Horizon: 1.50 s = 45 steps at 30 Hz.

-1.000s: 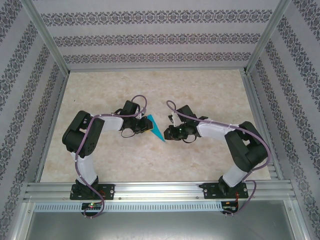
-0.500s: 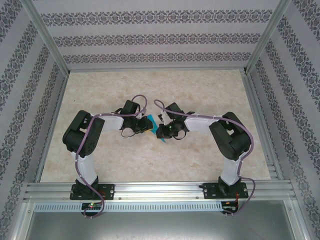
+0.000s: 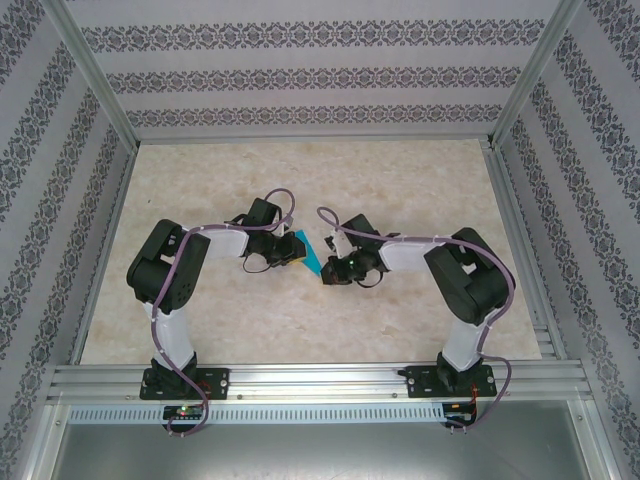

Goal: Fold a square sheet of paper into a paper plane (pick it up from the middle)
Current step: Fold the wing for the fifth time at the center of the table.

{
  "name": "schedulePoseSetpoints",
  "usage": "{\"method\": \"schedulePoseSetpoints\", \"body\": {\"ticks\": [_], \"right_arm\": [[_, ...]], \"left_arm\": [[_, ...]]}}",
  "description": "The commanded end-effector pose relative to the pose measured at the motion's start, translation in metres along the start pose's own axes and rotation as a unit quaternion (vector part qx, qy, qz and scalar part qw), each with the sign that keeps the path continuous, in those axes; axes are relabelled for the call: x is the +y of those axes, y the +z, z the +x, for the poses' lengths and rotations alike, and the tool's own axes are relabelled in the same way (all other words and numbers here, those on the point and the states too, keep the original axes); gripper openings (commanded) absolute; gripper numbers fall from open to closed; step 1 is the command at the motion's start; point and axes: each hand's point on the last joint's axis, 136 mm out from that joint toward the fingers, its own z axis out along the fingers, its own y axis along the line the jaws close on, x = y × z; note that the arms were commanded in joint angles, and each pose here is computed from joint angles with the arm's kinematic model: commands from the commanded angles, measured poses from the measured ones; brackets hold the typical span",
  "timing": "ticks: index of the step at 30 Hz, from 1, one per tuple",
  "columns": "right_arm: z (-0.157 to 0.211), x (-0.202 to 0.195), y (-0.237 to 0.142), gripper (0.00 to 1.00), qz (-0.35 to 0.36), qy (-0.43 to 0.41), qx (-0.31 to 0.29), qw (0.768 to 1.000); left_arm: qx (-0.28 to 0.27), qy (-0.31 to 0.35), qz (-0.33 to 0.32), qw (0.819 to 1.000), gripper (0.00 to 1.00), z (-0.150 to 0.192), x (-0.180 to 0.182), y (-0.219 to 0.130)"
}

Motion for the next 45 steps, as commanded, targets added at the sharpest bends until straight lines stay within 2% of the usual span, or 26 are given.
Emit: {"method": "schedulePoseSetpoints", "body": {"ticks": [1,5,12,19,24,30,35,40,45], "right_arm": [[0.055,-0.032,-0.004,0.05,0.038,0.064,0.060,0.995],[0.042,-0.024,-0.017,0.06,0.021,0.059,0.019,0.998],[-0.016,0.014,-0.035,0.07,-0.011,0.025,-0.073,0.997],[-0.049,0.034,-0.012,0.07,-0.026,0.008,-0.072,0.997],[-0.049,0.030,0.007,0.07,-0.021,0.008,-0.047,0.999],[-0.033,-0.002,0.020,0.07,0.026,0.036,-0.020,0.999],[-0.015,-0.025,0.024,0.06,0.049,0.061,-0.004,0.997],[-0.007,-0.034,0.024,0.06,0.053,0.076,0.001,0.996],[-0.008,-0.034,0.025,0.06,0.047,0.080,-0.001,0.996]], "left_arm": [[0.013,-0.044,-0.126,0.991,0.18,0.018,0.074,0.013],[0.012,-0.036,-0.112,0.993,0.18,0.016,0.067,0.013],[0.010,-0.025,-0.098,0.995,0.18,0.013,0.058,0.011],[0.014,-0.022,-0.093,0.995,0.18,0.013,0.055,0.012],[0.013,-0.015,-0.088,0.996,0.18,0.010,0.049,0.011],[0.014,0.009,-0.078,0.997,0.18,0.002,0.037,0.008],[0.000,0.070,-0.041,0.997,0.20,-0.014,0.006,-0.001],[-0.033,0.142,0.009,0.989,0.23,-0.021,-0.028,-0.019],[-0.048,0.167,0.013,0.985,0.24,-0.020,-0.026,-0.021]]}}
